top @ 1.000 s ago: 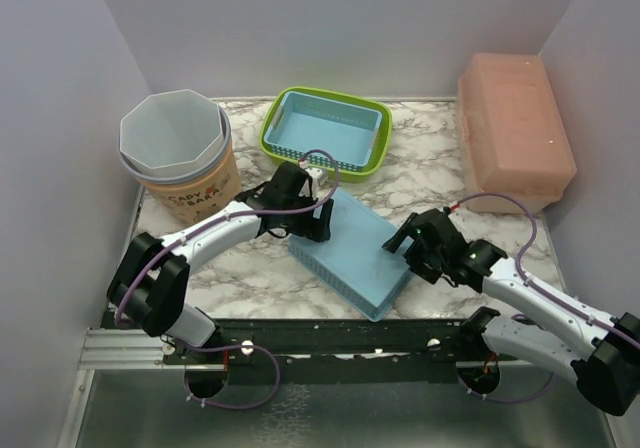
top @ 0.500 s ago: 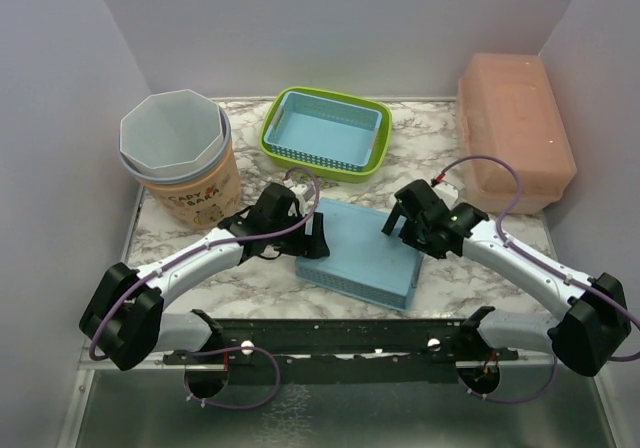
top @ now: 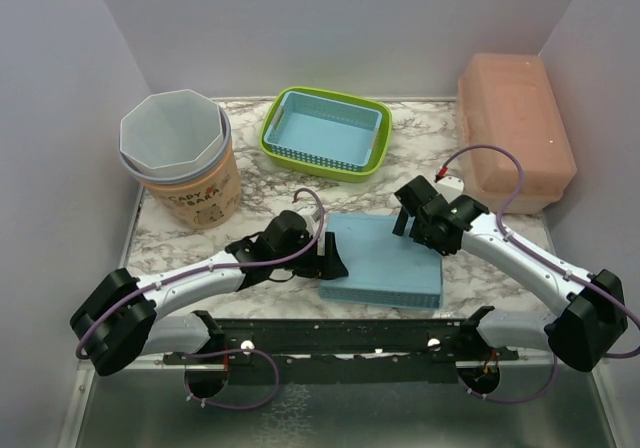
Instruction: Turn the large container upside down
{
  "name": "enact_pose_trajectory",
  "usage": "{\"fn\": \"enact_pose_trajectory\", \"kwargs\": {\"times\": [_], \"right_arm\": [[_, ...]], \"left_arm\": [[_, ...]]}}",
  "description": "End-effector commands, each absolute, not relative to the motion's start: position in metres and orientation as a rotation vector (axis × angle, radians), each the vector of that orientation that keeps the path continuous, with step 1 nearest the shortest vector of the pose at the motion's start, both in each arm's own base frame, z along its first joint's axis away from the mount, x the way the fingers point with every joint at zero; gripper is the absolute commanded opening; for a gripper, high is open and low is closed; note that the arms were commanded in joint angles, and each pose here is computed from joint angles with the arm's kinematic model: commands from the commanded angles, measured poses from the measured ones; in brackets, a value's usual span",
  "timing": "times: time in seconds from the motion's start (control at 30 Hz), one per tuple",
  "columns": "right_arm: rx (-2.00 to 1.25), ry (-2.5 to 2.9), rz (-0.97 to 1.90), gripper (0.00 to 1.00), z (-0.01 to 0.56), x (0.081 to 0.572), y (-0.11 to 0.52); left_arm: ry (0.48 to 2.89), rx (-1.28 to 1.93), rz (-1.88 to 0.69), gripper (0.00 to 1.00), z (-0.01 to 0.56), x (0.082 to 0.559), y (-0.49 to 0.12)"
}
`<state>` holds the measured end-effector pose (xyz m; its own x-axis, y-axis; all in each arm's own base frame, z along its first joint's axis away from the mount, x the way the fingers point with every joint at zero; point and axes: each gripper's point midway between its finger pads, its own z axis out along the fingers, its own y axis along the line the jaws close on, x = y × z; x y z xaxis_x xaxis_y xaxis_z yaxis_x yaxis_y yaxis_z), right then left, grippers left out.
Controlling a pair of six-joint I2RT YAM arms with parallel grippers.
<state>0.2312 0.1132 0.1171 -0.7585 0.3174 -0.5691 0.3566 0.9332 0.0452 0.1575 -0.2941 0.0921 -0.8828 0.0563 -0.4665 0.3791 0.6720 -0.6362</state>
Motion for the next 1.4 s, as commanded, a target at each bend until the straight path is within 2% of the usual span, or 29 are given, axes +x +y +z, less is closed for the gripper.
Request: {"fn": "enact_pose_trajectory", "kwargs": {"times": [0.0, 0.43, 0.57, 0.63, 0.83, 1.07, 1.2, 1.37], "right_arm": [[0.457, 2.500, -0.156, 1.00, 0.118, 0.229, 0.108], [0.525, 2.404, -0.036, 1.00, 0.150, 0.232, 0.109], [0.410, 2.425, 0.161, 1.00, 0.166, 0.238, 0.140], [0.339, 2.435, 0.293, 1.00, 0.169, 0.241, 0.162], [0.257, 2.522, 0.493, 1.00, 0.159, 0.246, 0.214], [0.097, 2.548, 0.214, 1.00, 0.151, 0.235, 0.258], [0.004, 2.538, 0.080, 1.00, 0.143, 0.224, 0.273], [-0.043, 2.537, -0.108, 1.00, 0.122, 0.205, 0.280]], "left_arm": [[2.300, 0.195, -1.309, 0.82, 0.137, 0.163, -0.321], [2.320, 0.247, -1.128, 0.88, 0.136, 0.172, -0.304], [2.324, 0.238, -1.113, 0.86, 0.141, 0.172, -0.301], [2.292, 0.183, -1.019, 0.86, 0.145, 0.183, -0.287], [2.228, -0.166, -0.579, 0.96, 0.156, 0.218, -0.201], [2.183, -0.156, -0.410, 0.99, 0.195, 0.229, -0.155], [2.115, -0.269, -0.282, 0.99, 0.217, 0.226, -0.119], [2.023, -0.345, -0.316, 0.99, 0.240, 0.217, -0.100]]}}
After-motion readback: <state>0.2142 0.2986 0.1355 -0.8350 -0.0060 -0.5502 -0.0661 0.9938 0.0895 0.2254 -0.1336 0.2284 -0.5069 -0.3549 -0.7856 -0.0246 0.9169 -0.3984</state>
